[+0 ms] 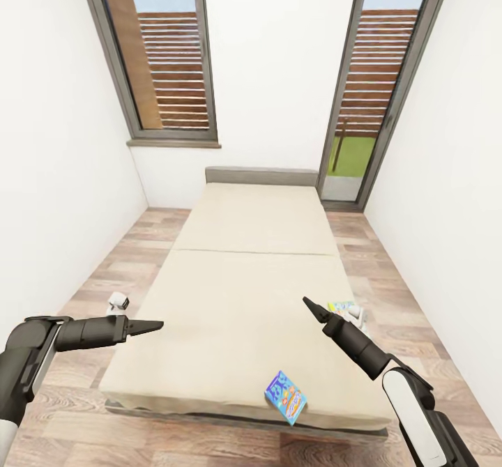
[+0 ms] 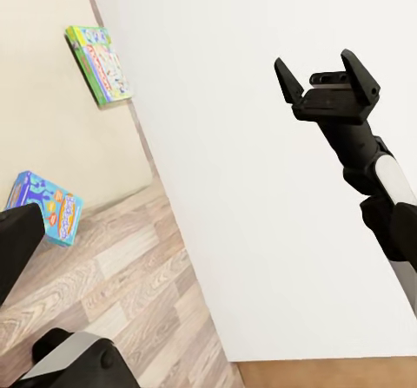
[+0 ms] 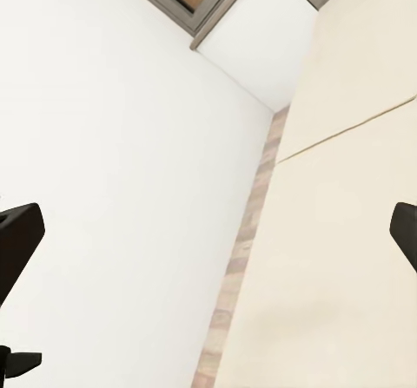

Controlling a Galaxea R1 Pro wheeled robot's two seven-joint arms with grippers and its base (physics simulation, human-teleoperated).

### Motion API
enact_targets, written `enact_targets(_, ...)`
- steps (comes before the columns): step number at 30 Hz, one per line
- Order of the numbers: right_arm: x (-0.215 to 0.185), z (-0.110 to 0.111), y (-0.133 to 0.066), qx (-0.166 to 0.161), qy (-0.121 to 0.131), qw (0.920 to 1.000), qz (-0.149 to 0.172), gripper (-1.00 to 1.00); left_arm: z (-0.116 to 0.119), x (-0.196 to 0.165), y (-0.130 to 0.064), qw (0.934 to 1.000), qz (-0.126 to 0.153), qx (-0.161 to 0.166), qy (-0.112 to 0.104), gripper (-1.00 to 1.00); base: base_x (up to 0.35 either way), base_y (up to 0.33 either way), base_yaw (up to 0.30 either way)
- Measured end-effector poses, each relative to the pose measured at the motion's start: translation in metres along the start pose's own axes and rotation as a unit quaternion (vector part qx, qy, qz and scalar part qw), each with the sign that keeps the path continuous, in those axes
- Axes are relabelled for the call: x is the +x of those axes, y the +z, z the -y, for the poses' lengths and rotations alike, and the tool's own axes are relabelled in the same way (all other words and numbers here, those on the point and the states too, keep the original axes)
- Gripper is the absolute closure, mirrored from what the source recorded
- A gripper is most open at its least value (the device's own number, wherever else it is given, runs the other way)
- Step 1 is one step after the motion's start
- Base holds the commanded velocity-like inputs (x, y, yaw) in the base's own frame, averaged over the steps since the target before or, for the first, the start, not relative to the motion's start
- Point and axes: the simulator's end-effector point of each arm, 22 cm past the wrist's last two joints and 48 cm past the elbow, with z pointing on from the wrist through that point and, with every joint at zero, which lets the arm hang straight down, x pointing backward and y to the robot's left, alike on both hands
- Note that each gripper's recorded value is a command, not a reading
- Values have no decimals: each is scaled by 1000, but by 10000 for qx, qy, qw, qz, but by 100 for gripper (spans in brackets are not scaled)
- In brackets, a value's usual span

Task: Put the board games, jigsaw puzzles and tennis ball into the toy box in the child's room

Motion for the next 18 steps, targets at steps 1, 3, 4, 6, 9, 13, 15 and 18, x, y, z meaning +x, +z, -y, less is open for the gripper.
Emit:
enact_targets(1,-1,-1,0,-5,-4,10000,4,-100,1,0,0,10000,3,1,8,-100,0,0,0)
enact_targets(3,-2,-2,0,-16,-14,10000,14,-100,2,-1,-1,10000,10,4,21,-100,0,0,0)
enact_targets(4,-2,-3,0,-21,-18,10000,18,-100,3,-1,-1,10000,13,7,26,-100,0,0,0)
enact_targets(6,-3,-4,-1,-32,-26,10000,28,-100,4,-2,-1,10000,20,16,39,-100,0,0,0)
enact_targets(9,-5,-6,-1,-49,-36,10000,44,-100,7,-2,0,10000,32,34,58,-100,0,0,0)
enact_targets(13,-7,-9,-1,-71,-53,9999,62,-100,10,-4,-1,9999,47,45,86,-100,0,0,0)
enact_targets(15,-8,-11,-2,-82,-62,9999,71,-100,12,-4,-1,9999,53,49,101,-100,0,0,0)
enact_targets(18,-10,-13,-2,-97,-76,9999,85,-100,14,-5,-2,9999,62,54,123,-100,0,0,0)
